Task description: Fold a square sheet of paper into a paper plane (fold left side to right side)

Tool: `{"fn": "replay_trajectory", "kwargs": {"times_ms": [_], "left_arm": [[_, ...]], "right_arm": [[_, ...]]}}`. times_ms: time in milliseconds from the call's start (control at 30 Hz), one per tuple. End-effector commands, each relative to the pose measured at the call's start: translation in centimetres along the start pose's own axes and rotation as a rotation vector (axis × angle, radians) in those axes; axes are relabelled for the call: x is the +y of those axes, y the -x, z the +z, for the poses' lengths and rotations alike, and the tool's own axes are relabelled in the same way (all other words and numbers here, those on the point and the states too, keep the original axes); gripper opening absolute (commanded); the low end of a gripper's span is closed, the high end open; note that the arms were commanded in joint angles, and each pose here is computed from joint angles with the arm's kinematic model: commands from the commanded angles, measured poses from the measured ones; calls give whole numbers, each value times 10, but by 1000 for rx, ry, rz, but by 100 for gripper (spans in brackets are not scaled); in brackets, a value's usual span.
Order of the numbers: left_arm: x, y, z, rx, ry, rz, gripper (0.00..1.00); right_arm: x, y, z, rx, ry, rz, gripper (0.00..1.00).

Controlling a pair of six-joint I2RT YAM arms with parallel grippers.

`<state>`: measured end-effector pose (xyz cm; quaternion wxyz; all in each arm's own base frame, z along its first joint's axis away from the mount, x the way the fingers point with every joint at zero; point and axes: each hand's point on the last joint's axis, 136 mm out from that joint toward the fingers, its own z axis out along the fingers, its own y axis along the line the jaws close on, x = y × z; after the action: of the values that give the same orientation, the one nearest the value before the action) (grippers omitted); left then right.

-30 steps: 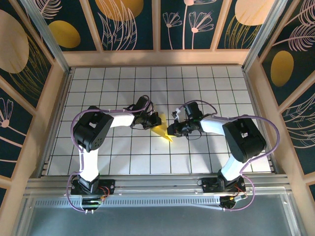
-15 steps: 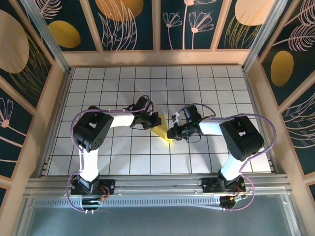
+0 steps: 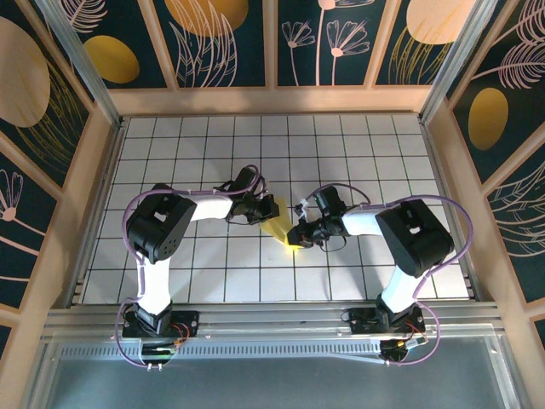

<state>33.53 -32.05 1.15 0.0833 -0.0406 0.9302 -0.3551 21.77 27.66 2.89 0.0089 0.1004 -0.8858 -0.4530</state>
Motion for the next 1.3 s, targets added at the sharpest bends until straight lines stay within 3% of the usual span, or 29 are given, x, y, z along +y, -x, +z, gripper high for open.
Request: {"fn": "replay_trajectory", "kwargs": {"times_ms": [0, 267, 467, 833, 1267], "left_arm": [[56, -17, 9, 30, 191, -53, 0], [57, -18, 9, 33, 194, -55, 0], [57, -17, 9, 31, 194, -54, 0], [57, -17, 9, 30, 194, -56, 0], [58, -17, 9, 31, 200, -53, 0]], "right_arm": [[-6, -8, 5, 20, -5, 24, 0], [-5, -8, 4, 13, -5, 25, 0], [16, 12, -13, -49, 17, -36, 0], [6, 40, -8, -80, -1, -65, 0], [-4, 15, 2, -37, 7, -23, 0]]}}
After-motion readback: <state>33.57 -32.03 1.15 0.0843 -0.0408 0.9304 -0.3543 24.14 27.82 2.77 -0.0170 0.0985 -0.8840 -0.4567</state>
